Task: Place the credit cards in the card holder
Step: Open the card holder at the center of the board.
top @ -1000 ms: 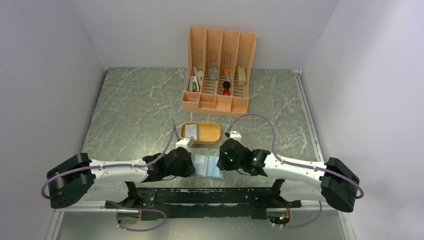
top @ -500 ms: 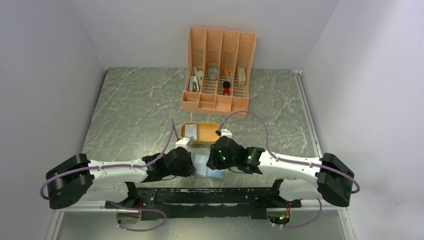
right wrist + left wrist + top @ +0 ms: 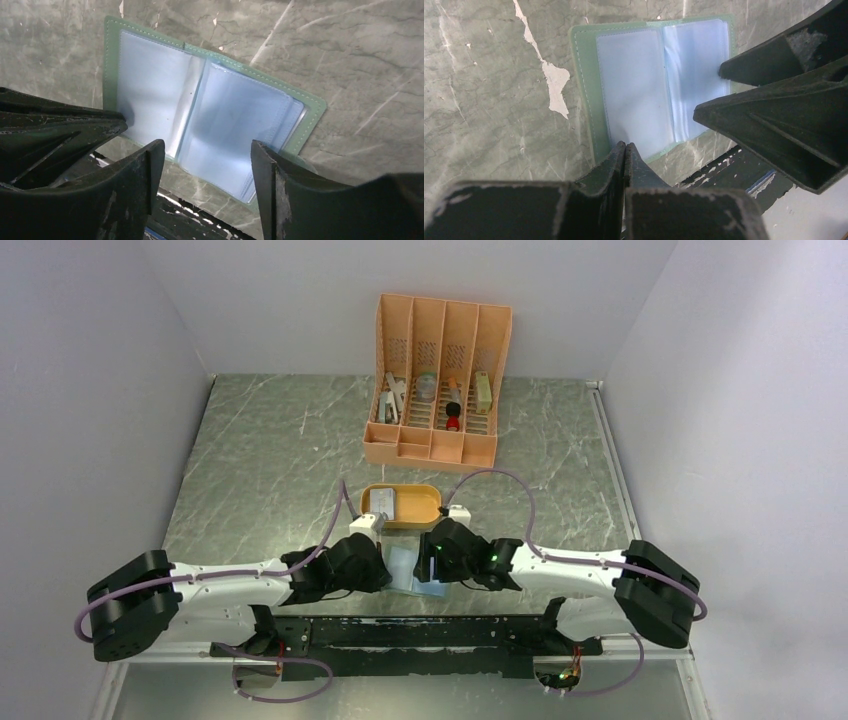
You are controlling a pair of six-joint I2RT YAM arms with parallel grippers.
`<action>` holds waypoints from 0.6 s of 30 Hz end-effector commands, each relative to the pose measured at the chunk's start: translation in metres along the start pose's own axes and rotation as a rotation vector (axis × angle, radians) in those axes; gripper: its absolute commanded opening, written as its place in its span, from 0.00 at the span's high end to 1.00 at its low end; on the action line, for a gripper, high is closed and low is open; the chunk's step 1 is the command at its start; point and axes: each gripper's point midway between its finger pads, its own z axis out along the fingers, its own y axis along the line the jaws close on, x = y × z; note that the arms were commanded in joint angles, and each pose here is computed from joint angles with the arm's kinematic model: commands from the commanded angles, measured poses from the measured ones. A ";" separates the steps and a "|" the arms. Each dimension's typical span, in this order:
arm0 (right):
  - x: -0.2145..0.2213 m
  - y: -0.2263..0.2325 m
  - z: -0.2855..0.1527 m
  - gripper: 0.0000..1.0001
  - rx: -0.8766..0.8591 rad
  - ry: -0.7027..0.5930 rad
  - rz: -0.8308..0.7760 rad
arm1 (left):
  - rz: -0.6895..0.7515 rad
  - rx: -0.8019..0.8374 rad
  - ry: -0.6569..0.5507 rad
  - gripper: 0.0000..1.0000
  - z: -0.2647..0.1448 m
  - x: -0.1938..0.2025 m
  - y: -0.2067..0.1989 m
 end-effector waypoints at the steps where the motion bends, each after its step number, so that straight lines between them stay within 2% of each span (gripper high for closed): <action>1: -0.001 -0.022 0.000 0.31 0.076 -0.030 0.017 | -0.003 0.009 -0.022 0.95 -0.001 -0.005 -0.005; 10: 0.008 -0.045 0.005 0.29 0.158 -0.008 0.016 | 0.001 0.008 -0.015 0.95 0.000 -0.004 -0.005; 18: 0.008 -0.050 0.013 0.31 0.181 0.005 -0.061 | -0.024 0.009 -0.009 0.95 -0.003 0.001 0.000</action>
